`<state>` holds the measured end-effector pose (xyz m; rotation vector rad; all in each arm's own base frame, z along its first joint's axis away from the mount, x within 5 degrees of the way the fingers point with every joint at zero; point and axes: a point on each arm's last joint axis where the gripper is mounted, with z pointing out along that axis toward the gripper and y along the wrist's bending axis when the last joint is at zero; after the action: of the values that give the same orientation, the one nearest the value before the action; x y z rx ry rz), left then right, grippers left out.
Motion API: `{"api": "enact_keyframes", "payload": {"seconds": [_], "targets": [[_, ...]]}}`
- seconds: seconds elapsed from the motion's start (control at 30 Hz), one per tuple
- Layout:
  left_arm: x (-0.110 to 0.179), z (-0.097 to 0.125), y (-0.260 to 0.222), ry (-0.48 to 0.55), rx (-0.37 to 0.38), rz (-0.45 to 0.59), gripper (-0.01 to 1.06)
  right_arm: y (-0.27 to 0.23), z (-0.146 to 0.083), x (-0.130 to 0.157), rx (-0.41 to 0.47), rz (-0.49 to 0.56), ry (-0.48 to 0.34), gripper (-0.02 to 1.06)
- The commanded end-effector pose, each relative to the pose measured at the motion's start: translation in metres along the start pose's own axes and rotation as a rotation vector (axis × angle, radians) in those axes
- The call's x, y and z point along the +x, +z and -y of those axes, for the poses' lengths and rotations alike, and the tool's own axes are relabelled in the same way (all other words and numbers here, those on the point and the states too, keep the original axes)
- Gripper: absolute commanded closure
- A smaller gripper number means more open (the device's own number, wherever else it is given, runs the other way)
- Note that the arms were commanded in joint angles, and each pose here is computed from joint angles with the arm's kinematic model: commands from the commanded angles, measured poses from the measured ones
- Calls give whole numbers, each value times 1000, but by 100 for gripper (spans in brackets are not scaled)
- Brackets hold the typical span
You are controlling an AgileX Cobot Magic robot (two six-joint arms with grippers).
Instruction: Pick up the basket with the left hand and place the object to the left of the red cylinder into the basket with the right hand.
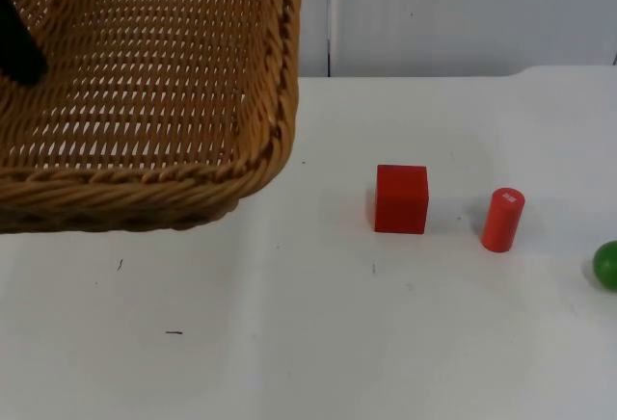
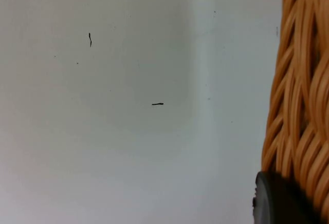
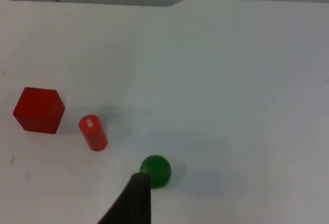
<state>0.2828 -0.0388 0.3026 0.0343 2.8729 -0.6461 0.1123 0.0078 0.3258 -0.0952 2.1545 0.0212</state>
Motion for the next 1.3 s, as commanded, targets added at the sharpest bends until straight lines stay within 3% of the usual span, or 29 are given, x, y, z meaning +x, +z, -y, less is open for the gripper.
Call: {"api": "enact_keyframes", "payload": {"seconds": [0.0,0.5,1.17,1.27], "targets": [[1,6,-4,-1,34,17,105,10,0,-13,-2,31,4,-1],[1,6,-4,-2,37,17,105,66,0,-81,-6,-37,-28,-1],[1,6,-4,-1,35,17,105,133,-4,-109,-23,-171,-73,-1],[1,6,-4,-2,37,17,105,148,-20,-114,-69,-179,-163,-1]]}}
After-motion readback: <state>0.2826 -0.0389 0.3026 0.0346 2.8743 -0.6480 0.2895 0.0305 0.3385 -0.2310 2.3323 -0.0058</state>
